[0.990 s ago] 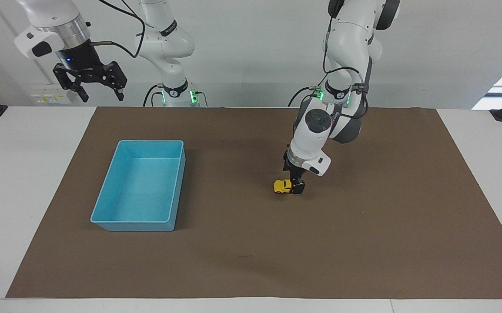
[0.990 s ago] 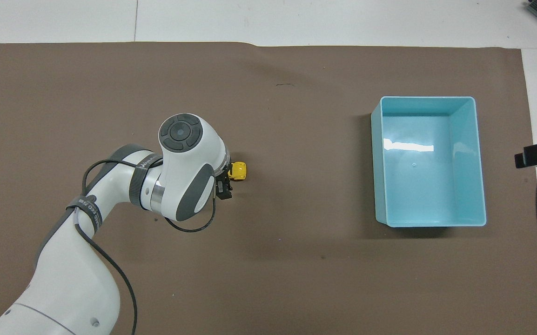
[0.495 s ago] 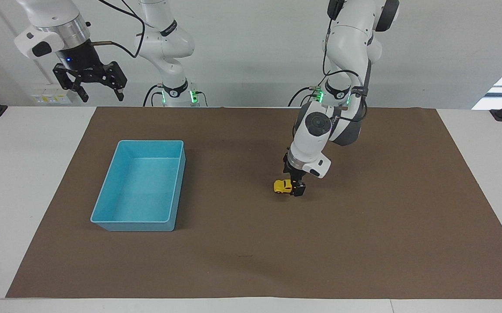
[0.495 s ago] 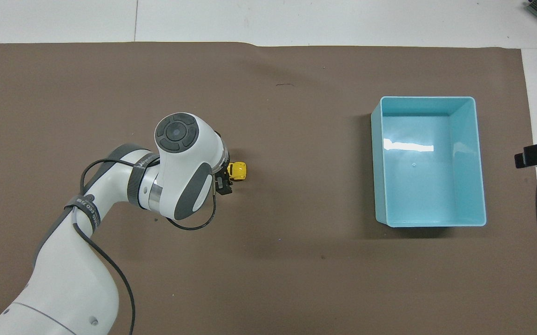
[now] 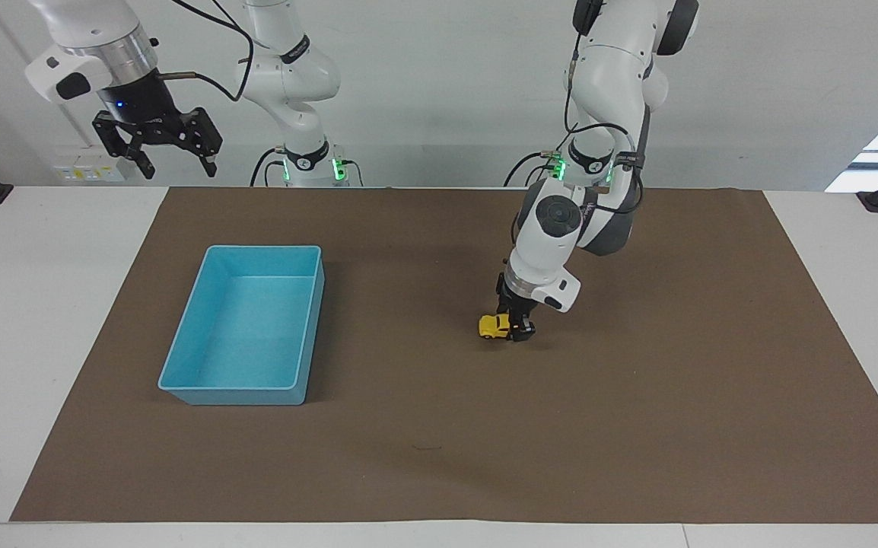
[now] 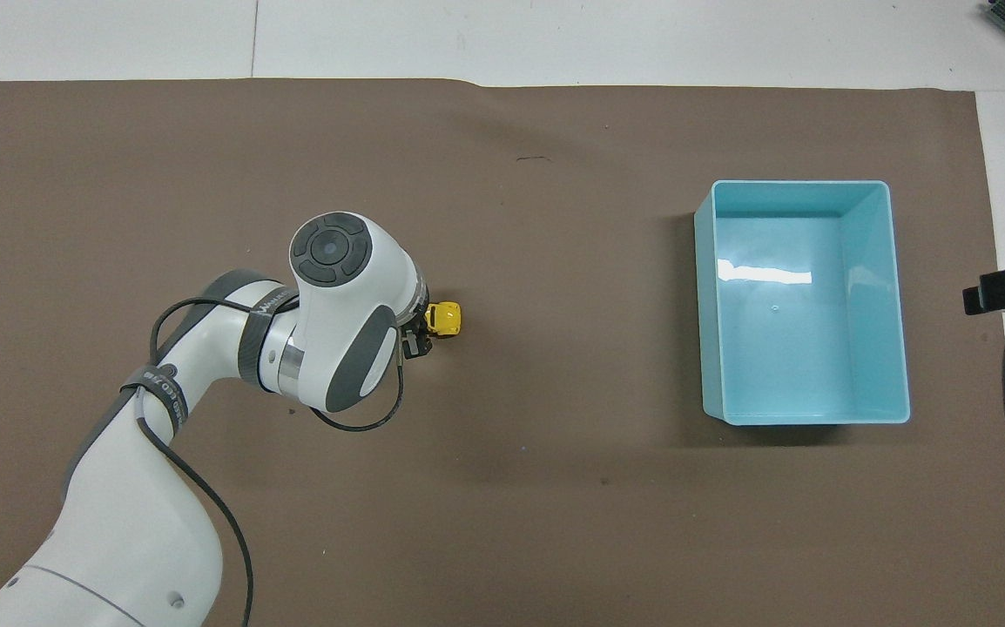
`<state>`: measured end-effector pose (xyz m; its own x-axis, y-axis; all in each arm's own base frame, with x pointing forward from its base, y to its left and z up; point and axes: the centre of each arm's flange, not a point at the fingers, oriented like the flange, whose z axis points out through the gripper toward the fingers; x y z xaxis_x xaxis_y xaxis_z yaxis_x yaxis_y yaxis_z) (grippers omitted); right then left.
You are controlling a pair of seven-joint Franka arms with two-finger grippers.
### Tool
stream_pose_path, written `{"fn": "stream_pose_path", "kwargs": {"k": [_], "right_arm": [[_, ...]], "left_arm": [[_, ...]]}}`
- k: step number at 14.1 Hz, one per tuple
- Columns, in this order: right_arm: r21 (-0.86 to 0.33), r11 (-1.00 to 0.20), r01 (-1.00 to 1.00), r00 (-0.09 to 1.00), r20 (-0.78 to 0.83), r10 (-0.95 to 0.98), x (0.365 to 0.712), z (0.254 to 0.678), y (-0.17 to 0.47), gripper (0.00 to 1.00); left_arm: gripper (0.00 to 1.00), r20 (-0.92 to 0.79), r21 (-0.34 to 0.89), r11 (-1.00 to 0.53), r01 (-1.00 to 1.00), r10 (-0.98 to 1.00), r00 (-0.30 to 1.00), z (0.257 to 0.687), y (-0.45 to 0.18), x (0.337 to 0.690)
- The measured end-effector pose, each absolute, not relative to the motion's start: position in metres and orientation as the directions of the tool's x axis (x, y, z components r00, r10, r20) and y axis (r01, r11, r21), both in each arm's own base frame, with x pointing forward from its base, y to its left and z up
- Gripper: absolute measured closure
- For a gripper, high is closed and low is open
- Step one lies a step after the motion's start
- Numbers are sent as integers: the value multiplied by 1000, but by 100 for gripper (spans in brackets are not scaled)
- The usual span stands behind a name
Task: Wind up and store yellow beetle car
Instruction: 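Press down on the yellow car and pull it back with the left gripper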
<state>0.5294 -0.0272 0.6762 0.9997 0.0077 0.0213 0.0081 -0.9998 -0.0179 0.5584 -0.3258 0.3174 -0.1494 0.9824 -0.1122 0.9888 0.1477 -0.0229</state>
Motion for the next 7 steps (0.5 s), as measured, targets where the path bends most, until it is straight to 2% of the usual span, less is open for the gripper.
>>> {"fn": "stream_pose_path", "kwargs": {"k": [7], "right_arm": [[-18,-1000,8,1000,21,8,529,676,-27,0]], "left_arm": [[56,-109,-18,128,992,986,-129,317,-325,559]]}}
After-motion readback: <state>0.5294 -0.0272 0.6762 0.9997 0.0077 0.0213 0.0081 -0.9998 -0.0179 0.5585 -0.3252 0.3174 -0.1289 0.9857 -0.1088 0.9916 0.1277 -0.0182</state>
